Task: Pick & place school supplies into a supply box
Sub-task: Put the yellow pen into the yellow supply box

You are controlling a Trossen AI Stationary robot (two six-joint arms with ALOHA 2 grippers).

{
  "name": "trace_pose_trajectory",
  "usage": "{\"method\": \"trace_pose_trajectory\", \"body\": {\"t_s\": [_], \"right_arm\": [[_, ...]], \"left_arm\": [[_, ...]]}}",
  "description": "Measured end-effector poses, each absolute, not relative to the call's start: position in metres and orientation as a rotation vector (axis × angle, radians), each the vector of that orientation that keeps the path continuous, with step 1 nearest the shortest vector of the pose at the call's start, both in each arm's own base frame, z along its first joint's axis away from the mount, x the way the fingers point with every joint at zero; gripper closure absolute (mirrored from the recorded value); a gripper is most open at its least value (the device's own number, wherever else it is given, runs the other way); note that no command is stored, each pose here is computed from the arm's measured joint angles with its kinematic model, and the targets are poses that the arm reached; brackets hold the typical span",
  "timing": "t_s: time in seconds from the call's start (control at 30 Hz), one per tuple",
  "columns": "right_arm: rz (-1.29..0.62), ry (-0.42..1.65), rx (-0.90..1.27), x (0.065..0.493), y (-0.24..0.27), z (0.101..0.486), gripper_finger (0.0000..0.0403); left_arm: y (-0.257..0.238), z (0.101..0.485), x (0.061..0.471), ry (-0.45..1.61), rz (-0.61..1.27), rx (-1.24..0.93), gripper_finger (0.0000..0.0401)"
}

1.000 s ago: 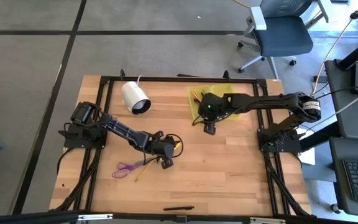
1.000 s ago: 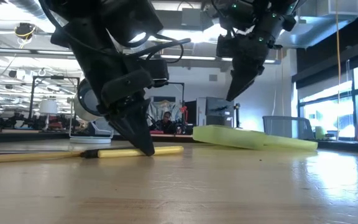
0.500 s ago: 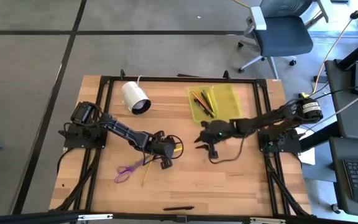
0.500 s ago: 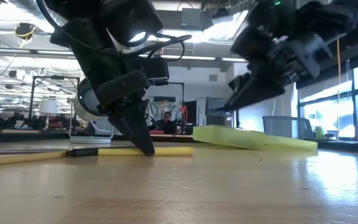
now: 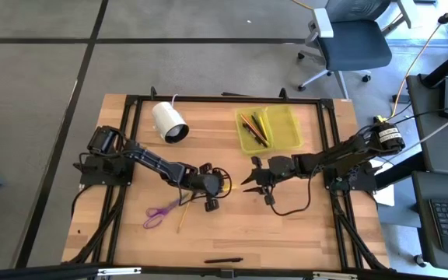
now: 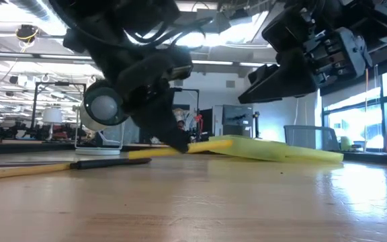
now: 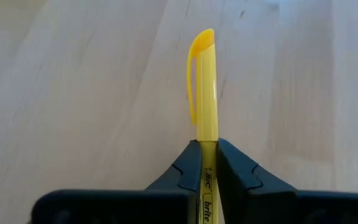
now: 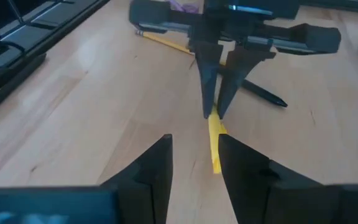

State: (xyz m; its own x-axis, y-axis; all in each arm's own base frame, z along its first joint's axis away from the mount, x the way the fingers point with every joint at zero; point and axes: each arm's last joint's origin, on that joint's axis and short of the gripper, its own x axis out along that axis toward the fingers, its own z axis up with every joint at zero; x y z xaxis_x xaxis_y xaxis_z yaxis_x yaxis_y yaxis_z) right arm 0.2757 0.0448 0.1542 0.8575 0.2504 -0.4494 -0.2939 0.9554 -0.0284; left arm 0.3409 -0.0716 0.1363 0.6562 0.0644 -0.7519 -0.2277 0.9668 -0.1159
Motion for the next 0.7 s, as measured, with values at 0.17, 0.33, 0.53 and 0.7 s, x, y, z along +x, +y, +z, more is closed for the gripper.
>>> {"method": "trace_pose_trajectory", "body": {"t_s": [0.17, 0.33, 0.53, 0.7], "right_arm": [[0.222, 0.462, -0.138, 0.276, 0.043, 0.154, 0.0269], [0.222, 0.457, -0.169, 0.276, 0.046, 0.154, 0.0269], [0.225, 0.456, -0.178, 0.275, 0.050, 0.154, 0.0269], [0.161, 0.473, -0.230, 0.274, 0.052, 0.153, 0.0269]], "left_arm": [[-0.073, 0.142, 0.346, 0.771, 0.142, -0.231, 0.0383], [-0.070, 0.145, 0.350, 0.724, 0.148, -0.272, 0.0383], [-0.064, 0.151, 0.356, 0.650, 0.153, -0.301, 0.0383], [-0.063, 0.154, 0.359, 0.620, 0.109, -0.328, 0.0383]]}}
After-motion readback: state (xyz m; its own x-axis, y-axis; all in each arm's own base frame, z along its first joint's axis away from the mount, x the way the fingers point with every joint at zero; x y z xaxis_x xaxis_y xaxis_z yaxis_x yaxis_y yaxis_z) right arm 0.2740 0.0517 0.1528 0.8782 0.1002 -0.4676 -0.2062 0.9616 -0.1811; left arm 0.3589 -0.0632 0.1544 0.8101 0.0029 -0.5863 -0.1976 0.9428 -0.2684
